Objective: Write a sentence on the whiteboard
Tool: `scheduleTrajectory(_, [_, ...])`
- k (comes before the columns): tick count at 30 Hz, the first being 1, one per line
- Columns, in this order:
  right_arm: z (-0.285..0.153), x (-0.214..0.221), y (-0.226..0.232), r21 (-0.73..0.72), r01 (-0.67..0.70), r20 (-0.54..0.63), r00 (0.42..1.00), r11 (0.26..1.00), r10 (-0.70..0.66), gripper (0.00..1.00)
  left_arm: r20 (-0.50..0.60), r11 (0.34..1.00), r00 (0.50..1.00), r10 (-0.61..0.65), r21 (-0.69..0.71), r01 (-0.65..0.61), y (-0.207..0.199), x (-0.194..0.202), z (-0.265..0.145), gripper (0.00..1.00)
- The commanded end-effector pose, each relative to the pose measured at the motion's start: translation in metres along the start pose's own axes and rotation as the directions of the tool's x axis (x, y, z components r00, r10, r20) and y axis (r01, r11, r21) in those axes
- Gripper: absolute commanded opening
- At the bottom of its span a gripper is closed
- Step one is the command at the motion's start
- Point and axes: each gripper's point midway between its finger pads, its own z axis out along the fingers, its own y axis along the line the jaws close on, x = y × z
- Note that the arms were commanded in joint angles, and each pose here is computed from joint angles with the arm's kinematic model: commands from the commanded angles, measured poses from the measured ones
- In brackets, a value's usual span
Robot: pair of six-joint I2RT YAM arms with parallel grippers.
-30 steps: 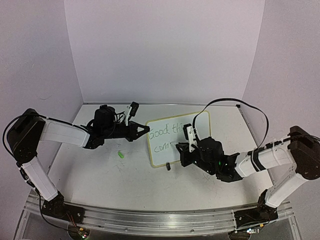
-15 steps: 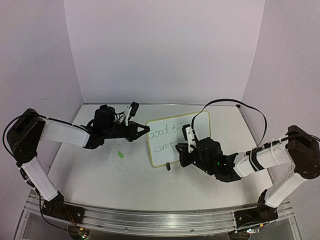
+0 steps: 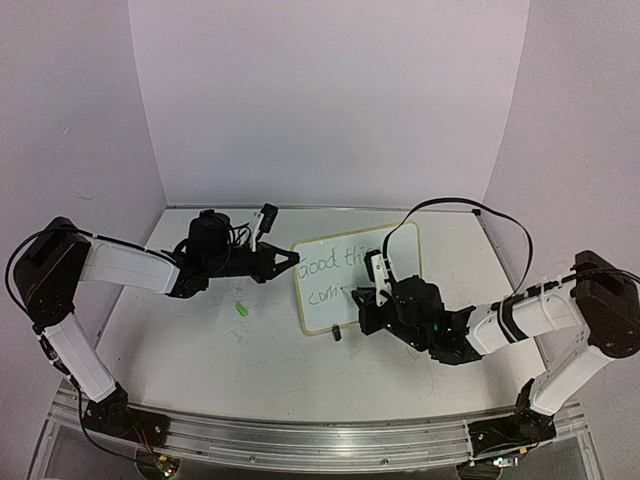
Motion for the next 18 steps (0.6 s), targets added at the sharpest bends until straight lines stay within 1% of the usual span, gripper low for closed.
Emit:
scheduleTrajectory(1, [0.003,0.004,-0.001,0.006,-0.026,-0.014,1.000,1.000,0.026,0.00,0.047,0.995,0.995,0.086,-0.047,-0.083,0.005,-0.024,-0.001,0.00])
scheduleTrajectory(7, [0.002,0.017,-0.002,0.005,-0.038,-0.052,0.998,0.999,0.038,0.00,0.045,0.996,0.995,0.085,-0.046,-0.083,0.005,-0.023,0.000,0.00])
scheduleTrajectory(18, [0.003,0.023,-0.002,0.008,-0.036,-0.070,0.997,0.999,0.036,0.00,0.049,0.995,0.995,0.087,-0.048,-0.084,0.004,-0.024,-0.002,0.00])
